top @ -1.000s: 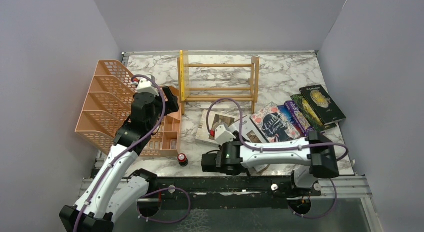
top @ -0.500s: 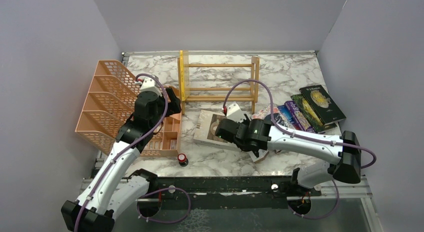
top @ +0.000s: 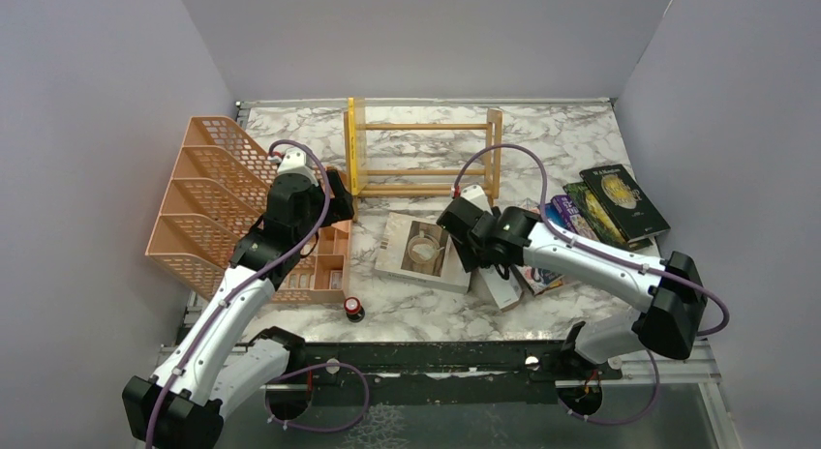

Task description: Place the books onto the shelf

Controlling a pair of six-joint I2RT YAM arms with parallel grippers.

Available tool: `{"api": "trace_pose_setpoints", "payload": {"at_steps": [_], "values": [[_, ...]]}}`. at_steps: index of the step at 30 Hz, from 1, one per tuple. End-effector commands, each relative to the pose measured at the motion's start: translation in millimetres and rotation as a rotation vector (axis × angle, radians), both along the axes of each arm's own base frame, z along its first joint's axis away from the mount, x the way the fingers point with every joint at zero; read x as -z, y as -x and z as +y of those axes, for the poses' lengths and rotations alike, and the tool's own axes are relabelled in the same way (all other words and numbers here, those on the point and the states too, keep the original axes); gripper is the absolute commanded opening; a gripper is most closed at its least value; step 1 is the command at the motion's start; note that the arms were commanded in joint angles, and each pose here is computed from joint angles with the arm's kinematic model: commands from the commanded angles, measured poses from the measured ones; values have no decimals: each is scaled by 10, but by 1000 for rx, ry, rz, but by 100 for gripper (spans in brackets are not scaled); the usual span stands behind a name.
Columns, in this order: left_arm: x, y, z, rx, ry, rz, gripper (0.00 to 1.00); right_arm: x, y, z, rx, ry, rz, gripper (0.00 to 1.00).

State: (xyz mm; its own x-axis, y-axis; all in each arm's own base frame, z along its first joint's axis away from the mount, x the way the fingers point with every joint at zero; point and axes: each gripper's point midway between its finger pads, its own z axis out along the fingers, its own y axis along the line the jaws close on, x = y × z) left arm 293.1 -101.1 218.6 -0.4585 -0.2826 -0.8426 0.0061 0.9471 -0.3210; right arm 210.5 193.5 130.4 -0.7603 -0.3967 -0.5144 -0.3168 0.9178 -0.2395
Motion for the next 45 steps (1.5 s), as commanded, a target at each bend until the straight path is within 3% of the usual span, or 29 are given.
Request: {"api": "trace_pose_setpoints", "payload": {"at_steps": [1, 7, 10, 17, 22, 29, 34, 45], "values": [[-39, -16, -45, 17, 16, -17, 88, -14, -96, 2, -18, 11, -16, 62], [-29, -1, -36, 18, 14, -19, 88, -184, -115, 23, -31, -10, -36, 39], [-33, 11, -40, 21, 19, -21, 88, -303, -103, 20, -43, -39, -53, 32], [-101, 22, -84, 36, 47, -33, 88, -687, -87, 67, -83, -166, -130, 32], [-302, -78, -134, 28, 89, -83, 88, -1182, -69, 91, -125, -334, -256, 32], [-438, -324, 104, -145, 54, -140, 88, -1793, -16, 220, -203, -513, -353, 36], [-382, -342, 34, -90, 24, -130, 88, -2077, -207, 338, -165, -548, -434, 37], [-371, -241, -32, -28, 36, -135, 88, -2575, -695, 815, -13, -770, -599, 37]]}}
